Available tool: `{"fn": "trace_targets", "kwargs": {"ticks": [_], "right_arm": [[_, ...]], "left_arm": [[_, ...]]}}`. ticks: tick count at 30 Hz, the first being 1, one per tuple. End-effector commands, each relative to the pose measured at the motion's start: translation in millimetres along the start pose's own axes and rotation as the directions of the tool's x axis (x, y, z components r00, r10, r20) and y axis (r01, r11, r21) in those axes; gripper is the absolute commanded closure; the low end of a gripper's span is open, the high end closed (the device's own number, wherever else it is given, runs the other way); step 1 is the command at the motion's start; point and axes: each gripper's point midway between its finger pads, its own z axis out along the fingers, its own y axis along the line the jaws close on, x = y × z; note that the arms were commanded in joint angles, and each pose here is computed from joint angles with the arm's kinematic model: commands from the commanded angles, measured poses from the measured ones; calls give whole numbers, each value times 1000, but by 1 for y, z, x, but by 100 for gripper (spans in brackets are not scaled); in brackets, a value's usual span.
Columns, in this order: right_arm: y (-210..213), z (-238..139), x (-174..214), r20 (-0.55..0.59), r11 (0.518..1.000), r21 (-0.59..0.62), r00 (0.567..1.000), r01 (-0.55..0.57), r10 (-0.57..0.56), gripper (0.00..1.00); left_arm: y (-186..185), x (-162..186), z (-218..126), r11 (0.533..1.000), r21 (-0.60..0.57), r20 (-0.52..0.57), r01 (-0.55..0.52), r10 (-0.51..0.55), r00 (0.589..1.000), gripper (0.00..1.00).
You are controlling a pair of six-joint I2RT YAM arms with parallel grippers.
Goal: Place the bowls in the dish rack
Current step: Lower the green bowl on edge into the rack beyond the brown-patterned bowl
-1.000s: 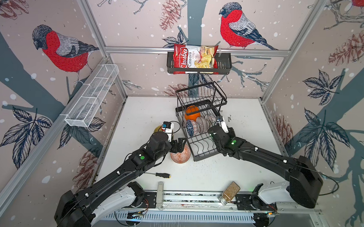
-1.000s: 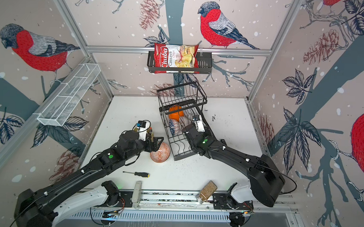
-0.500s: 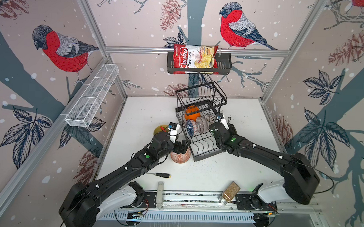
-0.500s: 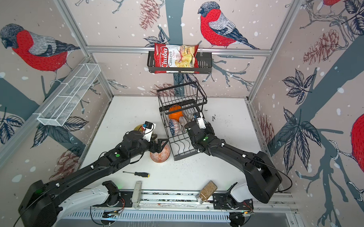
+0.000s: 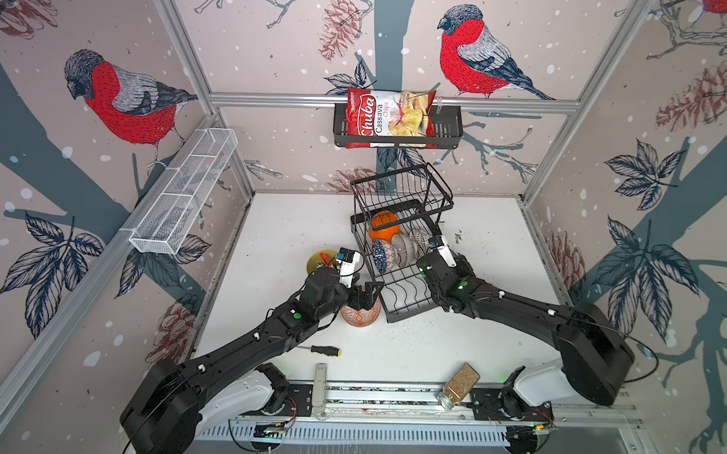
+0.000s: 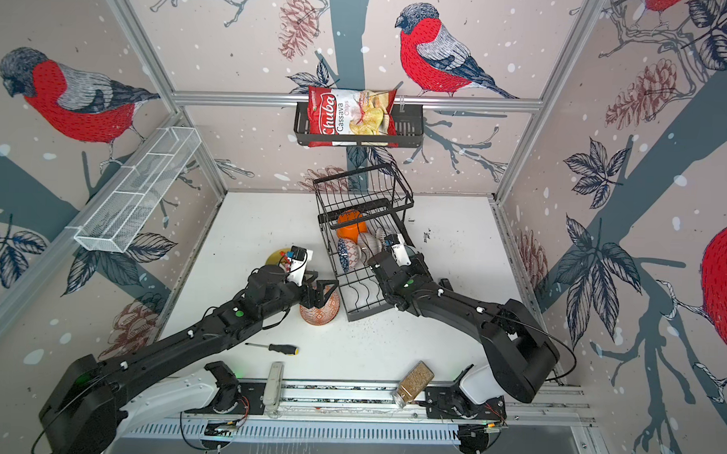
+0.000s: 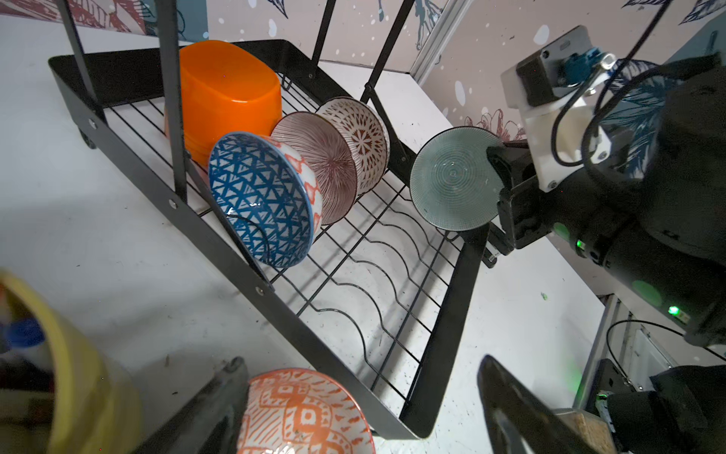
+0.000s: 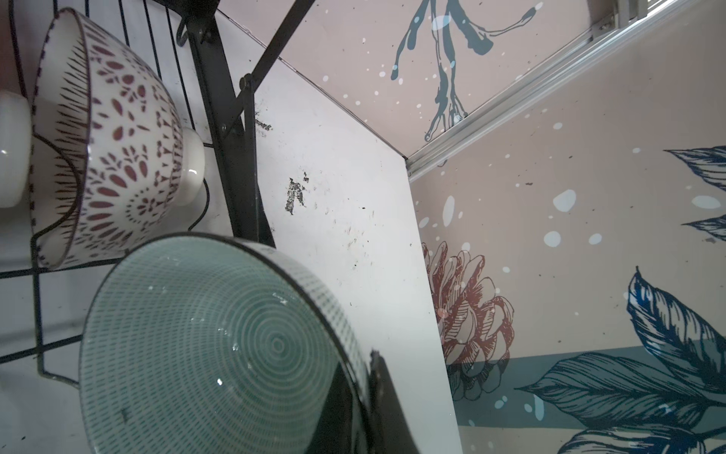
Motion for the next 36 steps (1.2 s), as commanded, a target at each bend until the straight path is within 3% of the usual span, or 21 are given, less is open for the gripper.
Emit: {"fn": "trace_targets", "kwargs": {"ticks": [1, 19, 36], "right_arm": [[-6, 3, -2, 9, 997, 79, 1000, -1, 0, 100], [26, 16, 6, -23, 982, 119, 989, 149, -148, 100], [67, 16, 16, -37, 967, 72, 970, 244, -242, 99]], "left_arm": [[-1, -15, 1, 1000, 3, 65, -2, 1, 998, 10], [-3, -9, 11, 999, 19, 32, -38, 37, 999, 10], [1, -8, 7, 999, 2, 35, -40, 40, 999, 10]]}}
